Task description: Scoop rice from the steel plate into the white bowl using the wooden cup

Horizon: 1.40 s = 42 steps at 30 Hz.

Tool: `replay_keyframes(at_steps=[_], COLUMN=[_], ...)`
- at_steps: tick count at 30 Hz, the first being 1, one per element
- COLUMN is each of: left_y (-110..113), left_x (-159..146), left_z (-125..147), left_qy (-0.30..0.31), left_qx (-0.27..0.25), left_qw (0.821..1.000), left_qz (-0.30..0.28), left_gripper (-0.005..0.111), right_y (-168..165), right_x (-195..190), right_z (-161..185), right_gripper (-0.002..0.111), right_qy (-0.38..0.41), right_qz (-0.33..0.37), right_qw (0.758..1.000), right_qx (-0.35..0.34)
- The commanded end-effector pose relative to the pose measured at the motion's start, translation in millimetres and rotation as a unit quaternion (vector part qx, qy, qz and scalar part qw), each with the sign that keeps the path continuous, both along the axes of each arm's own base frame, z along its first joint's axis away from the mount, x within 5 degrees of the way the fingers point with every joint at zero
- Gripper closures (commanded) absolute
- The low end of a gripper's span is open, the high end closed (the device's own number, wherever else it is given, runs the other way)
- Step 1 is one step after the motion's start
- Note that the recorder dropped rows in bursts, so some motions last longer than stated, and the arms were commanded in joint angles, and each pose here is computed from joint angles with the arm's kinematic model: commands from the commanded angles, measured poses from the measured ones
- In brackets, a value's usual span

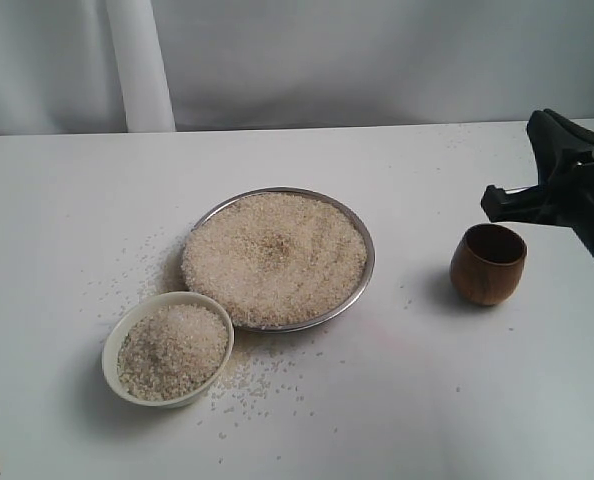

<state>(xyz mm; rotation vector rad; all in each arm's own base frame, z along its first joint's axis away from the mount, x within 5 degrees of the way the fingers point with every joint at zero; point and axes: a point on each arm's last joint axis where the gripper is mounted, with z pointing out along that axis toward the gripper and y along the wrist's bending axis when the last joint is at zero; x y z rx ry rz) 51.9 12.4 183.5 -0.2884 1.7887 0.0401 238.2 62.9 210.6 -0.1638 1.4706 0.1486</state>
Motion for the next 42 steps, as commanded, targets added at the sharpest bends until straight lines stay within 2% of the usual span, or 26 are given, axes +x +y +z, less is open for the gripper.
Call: replay_keyframes(at_steps=[1,7,14,19,23,26,32,37,42], left_y=[-0.2,-0.2,-0.2,-0.2,-0.2,-0.2,-0.2,-0.2,-0.2], left_x=[0.7,0.7,0.7,0.7,0.7,0.7,0.7,0.7,0.7], left_z=[-0.1,-0.1,-0.1,-0.1,-0.1,-0.1,-0.1,-0.1,-0.1], left_qy=[0.001,0.001,0.001,0.001,0.001,0.001,0.001,0.001,0.001], left_qx=[-0.003,-0.003,-0.003,-0.003,-0.003,-0.003,-0.003,-0.003,-0.003], left_qw=[1.000,1.000,1.000,1.000,1.000,1.000,1.000,1.000,1.000], left_qz=[-0.001,-0.001,-0.001,-0.001,-0.001,-0.001,-0.001,-0.001,-0.001], left_gripper=[0.107,0.107,0.107,0.107,0.107,0.107,0.107,0.107,0.107], right_y=[0.4,-1.6,-5.0,-9.2,-14.4,-16.1,-16.2,-21.3,-29.0], right_x=[-1.6,-7.1,-18.2,-17.6,-23.9,-33.4,-62.7,-87.0,-115.0], right_z=[1.8,12.2,37.2,36.9,40.8,49.1,68.5,79.8,96.6], right_gripper=[0.108,0.108,0.108,0.108,0.108,0.108,0.108,0.108,0.108], right_qy=[-0.007,-0.006,-0.063,-0.056,-0.020,-0.009,-0.010,-0.005,-0.052], right_qz=[0.005,0.003,0.002,-0.018,-0.034,-0.029,0.008,0.019,0.019], right_qw=[1.000,1.000,0.998,0.998,0.998,0.999,0.998,0.997,0.996], right_qx=[-0.005,-0.001,0.015,0.029,0.044,0.033,-0.061,-0.071,-0.065])
